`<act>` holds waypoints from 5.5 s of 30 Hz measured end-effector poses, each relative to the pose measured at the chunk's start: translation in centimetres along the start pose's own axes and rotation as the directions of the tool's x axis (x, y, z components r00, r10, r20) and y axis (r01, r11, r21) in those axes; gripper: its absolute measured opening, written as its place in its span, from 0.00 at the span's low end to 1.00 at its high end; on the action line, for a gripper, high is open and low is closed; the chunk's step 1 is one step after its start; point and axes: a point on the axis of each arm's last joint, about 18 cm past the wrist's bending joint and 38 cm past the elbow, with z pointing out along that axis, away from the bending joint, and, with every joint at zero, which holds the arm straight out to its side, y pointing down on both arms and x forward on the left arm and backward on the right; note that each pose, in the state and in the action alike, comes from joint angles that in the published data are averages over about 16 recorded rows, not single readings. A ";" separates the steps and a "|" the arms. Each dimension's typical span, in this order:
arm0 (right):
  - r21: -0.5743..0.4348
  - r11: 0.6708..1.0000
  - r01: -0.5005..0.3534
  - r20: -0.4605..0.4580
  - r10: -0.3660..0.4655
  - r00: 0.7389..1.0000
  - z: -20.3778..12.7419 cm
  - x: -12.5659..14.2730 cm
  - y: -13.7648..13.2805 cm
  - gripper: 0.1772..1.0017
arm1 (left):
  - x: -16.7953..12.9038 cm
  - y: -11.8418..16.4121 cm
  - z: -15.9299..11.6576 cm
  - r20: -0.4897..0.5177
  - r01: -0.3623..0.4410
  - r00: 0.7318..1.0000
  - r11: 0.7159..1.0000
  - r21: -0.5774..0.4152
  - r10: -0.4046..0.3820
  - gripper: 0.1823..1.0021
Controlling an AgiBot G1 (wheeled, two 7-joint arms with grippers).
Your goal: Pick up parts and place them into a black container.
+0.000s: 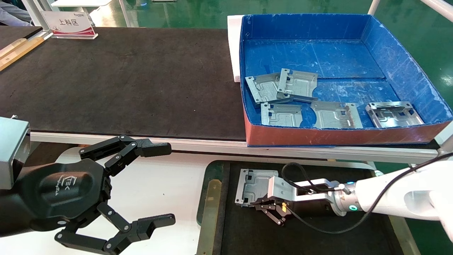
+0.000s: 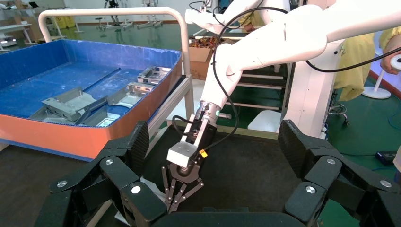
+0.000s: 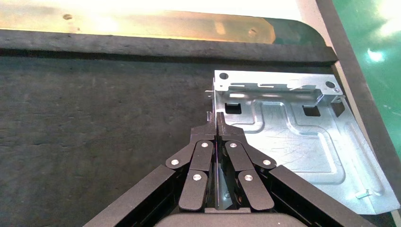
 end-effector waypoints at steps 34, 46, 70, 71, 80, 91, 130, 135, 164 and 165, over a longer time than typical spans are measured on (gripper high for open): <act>0.020 0.999 0.030 0.012 -0.030 0.999 1.4 0.0 -1.4 0.05 | 0.0 0.0 0.0 0.000 0.000 1.000 1.000 0.000 0.000 1.00; 0.105 0.994 0.031 0.024 -0.034 0.999 -2.6 0.8 -2.6 0.23 | 0.0 0.0 0.0 0.000 0.000 1.000 1.000 0.000 0.000 1.00; 0.422 0.885 0.198 -0.099 -0.172 0.980 -16.7 2.2 -10.5 0.86 | 0.0 0.0 0.0 0.000 0.000 1.000 1.000 0.000 0.000 1.00; 0.438 0.877 0.197 -0.102 -0.170 0.980 -17.2 2.0 -11.0 0.87 | 0.0 0.0 0.0 0.000 0.000 1.000 1.000 0.000 0.000 1.00; 0.519 0.837 0.175 -0.115 -0.134 0.984 -20.2 1.5 -12.8 0.97 | 0.0 0.0 0.0 0.000 0.000 1.000 1.000 0.000 0.000 1.00; 0.530 0.834 0.156 -0.105 -0.118 0.987 -20.2 1.2 -12.8 1.00 | 0.0 0.0 0.0 0.000 0.000 1.000 1.000 0.000 0.000 1.00; 0.597 0.802 -0.024 0.025 0.012 1.000 -21.0 -4.8 -13.3 1.00 | 0.0 0.0 0.0 0.001 0.000 1.000 1.000 0.000 0.000 1.00; 0.598 0.800 -0.045 0.041 0.026 0.999 -21.3 -5.6 -13.4 1.00 | 0.0 0.0 0.0 0.001 0.000 1.000 1.000 0.000 0.000 1.00; 0.593 0.799 -0.099 0.083 0.062 0.995 -22.1 -8.2 -13.9 1.00 | 0.0 0.0 0.0 0.001 0.001 1.000 1.000 0.000 -0.001 1.00; 0.593 0.799 -0.099 0.083 0.062 0.995 -22.1 -8.2 -13.9 1.00 | 0.0 0.0 0.0 0.001 0.001 1.000 1.000 0.000 -0.001 1.00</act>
